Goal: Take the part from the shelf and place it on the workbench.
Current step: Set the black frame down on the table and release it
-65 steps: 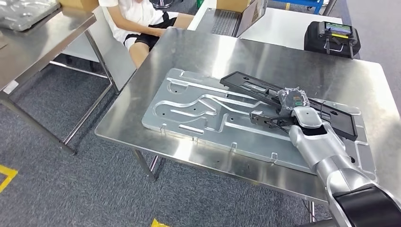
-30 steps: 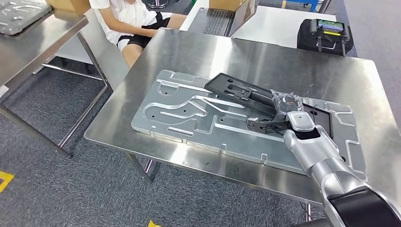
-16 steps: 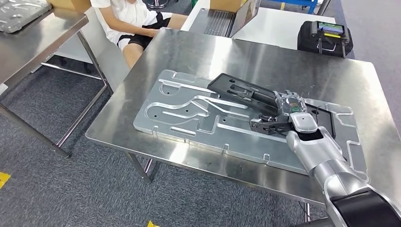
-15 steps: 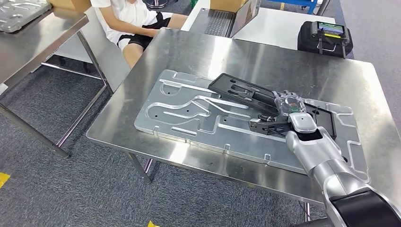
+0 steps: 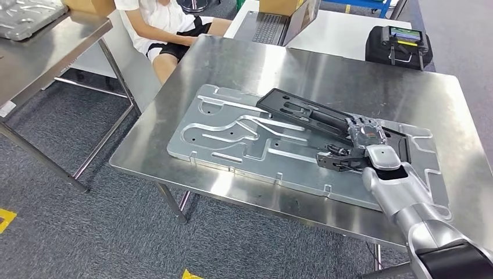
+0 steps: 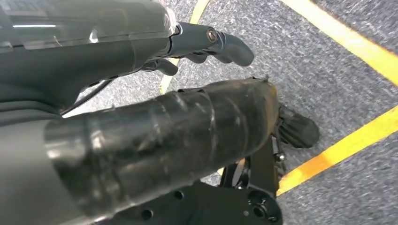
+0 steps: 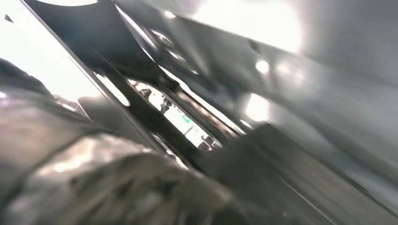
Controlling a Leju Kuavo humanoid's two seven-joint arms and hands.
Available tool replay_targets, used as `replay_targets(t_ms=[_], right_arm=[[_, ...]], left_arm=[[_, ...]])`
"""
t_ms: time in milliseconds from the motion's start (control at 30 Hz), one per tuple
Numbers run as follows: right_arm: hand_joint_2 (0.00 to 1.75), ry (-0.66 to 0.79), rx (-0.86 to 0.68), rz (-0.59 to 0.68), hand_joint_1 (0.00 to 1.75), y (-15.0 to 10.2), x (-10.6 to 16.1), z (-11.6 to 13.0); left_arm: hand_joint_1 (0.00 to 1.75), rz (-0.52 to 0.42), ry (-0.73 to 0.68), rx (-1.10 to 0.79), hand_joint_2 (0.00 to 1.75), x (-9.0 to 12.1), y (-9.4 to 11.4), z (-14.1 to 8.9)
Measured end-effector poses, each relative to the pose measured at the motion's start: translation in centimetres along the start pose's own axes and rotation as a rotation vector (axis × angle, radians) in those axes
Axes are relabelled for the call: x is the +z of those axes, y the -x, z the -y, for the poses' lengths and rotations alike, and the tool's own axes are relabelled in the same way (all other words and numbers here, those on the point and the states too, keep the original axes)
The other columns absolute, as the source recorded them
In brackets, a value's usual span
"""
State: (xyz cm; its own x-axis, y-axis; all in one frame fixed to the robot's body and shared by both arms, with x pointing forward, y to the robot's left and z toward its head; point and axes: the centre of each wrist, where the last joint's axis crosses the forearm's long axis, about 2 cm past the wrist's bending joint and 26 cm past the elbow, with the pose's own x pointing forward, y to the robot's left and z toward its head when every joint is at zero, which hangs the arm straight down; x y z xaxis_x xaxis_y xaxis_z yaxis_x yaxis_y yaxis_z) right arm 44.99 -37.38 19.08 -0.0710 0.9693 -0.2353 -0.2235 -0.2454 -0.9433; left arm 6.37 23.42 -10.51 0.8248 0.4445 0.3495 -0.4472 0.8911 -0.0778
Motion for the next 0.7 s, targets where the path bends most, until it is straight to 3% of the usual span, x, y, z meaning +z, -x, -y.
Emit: replay_targets(t_ms=[700], right_arm=[[0.00, -0.014, 0.027, -0.024, 0.00, 1.6, 0.5, -0.8]], left_arm=[[0.00, -0.009, -0.003, -0.007, 0.00, 0.0, -0.2, 0.2]])
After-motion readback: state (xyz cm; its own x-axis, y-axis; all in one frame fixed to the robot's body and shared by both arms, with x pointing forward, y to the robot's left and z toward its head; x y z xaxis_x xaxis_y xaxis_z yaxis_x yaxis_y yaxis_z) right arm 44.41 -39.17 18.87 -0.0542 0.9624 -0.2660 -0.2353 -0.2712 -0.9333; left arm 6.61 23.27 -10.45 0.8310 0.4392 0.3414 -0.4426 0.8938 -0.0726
